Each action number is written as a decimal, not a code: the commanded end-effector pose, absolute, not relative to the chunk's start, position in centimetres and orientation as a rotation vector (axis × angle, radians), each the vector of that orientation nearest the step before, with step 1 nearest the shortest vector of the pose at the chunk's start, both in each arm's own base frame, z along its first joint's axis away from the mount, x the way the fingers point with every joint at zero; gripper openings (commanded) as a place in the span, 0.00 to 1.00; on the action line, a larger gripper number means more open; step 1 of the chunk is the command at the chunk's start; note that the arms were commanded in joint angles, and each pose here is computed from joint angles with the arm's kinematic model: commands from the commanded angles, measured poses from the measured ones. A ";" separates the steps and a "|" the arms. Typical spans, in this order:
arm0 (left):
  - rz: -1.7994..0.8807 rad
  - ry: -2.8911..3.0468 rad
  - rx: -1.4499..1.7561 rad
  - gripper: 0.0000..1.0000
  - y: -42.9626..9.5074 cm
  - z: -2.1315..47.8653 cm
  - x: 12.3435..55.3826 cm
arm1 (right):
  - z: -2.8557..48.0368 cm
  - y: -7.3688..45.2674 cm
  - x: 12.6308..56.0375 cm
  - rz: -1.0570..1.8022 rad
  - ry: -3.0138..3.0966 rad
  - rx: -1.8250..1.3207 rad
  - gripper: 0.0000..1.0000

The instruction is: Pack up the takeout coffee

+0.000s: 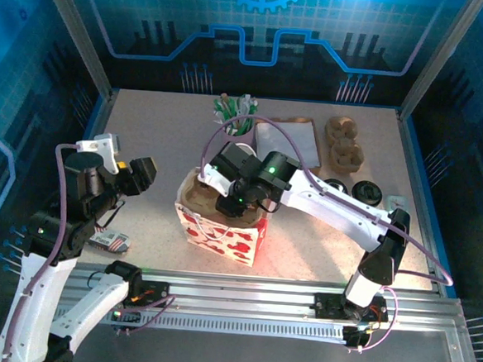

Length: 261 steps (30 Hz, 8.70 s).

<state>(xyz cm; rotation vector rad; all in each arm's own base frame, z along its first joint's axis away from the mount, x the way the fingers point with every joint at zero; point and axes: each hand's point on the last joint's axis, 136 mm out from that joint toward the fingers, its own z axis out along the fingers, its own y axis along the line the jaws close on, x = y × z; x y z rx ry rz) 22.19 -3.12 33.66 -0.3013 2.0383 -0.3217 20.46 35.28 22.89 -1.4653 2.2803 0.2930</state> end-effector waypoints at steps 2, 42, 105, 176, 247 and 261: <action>-0.290 2.005 -0.282 0.72 -2.7 34.2 22.4 | 21.0 34.9 20.9 0.243 2.347 -1.461 0.29; -0.292 2.053 -0.259 0.72 -3.3 32.0 23.2 | 14.6 34.3 19.7 0.021 2.492 -1.605 0.28; -0.304 2.110 -0.251 0.73 -3.8 30.1 24.1 | 4.7 32.2 20.4 -0.109 2.616 -1.562 0.24; -0.333 2.143 -0.252 0.72 -4.4 28.3 24.4 | 0.6 29.4 15.9 -0.329 2.887 -1.685 0.22; -0.364 2.127 -0.224 0.75 -4.9 28.6 24.4 | 18.5 35.0 21.8 -0.030 2.420 -1.386 1.00; -0.430 2.171 -0.207 0.76 -6.0 28.7 24.6 | 21.2 34.1 21.8 0.009 2.389 -1.387 1.00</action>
